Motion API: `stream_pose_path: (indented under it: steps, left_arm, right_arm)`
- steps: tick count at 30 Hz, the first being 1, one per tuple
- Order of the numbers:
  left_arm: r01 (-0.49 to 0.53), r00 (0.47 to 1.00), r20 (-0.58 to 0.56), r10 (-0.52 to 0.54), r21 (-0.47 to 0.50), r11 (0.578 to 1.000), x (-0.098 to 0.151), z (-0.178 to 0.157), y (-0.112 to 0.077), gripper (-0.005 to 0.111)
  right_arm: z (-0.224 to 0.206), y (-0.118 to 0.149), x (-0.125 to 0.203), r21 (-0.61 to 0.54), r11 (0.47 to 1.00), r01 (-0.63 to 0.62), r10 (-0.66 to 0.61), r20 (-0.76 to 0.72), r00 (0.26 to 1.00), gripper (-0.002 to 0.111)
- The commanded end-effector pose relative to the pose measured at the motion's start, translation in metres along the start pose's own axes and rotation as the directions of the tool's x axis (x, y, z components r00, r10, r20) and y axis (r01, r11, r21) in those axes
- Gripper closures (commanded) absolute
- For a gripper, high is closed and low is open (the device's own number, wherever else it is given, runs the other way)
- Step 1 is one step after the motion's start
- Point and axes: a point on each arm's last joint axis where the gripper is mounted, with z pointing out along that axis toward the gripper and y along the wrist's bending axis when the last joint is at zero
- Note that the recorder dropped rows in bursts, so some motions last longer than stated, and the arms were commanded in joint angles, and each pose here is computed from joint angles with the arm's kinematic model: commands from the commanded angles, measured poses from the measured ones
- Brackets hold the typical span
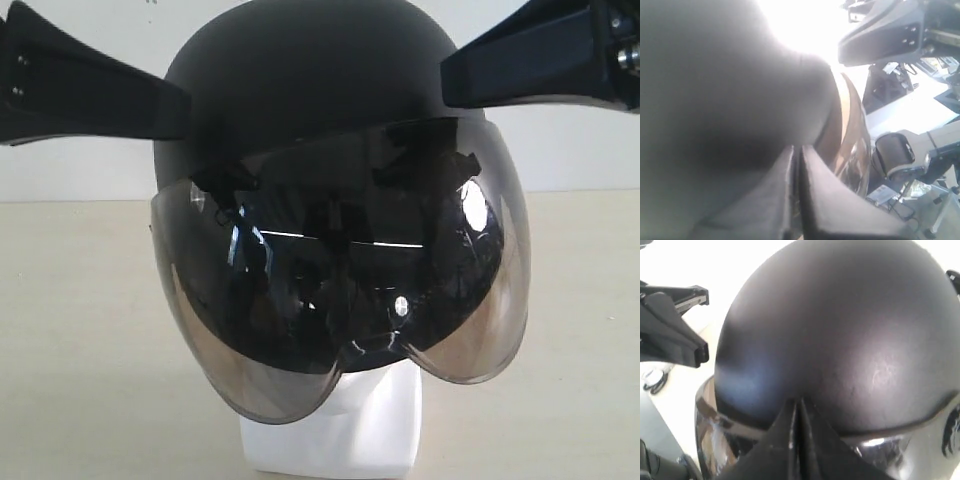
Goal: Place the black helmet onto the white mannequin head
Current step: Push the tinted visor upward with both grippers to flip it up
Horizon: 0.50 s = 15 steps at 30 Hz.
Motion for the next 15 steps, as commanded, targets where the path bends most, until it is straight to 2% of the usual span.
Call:
stream_pose_path:
  steps: [1,15]
  left_arm:
    - [-0.009,0.999,0.042,0.009,0.000,1.000,-0.011,-0.001,-0.003,0.102]
    - [0.011,1.000,0.021,-0.011,0.027,1.000,-0.010,-0.001,-0.006,0.102]
  right_arm:
    - [0.005,-0.002,-0.002,-0.007,1.000,-0.008,0.008,0.019,1.000,0.109]
    - [0.006,-0.002,0.011,-0.016,0.999,0.037,-0.039,-0.135,0.990,0.109]
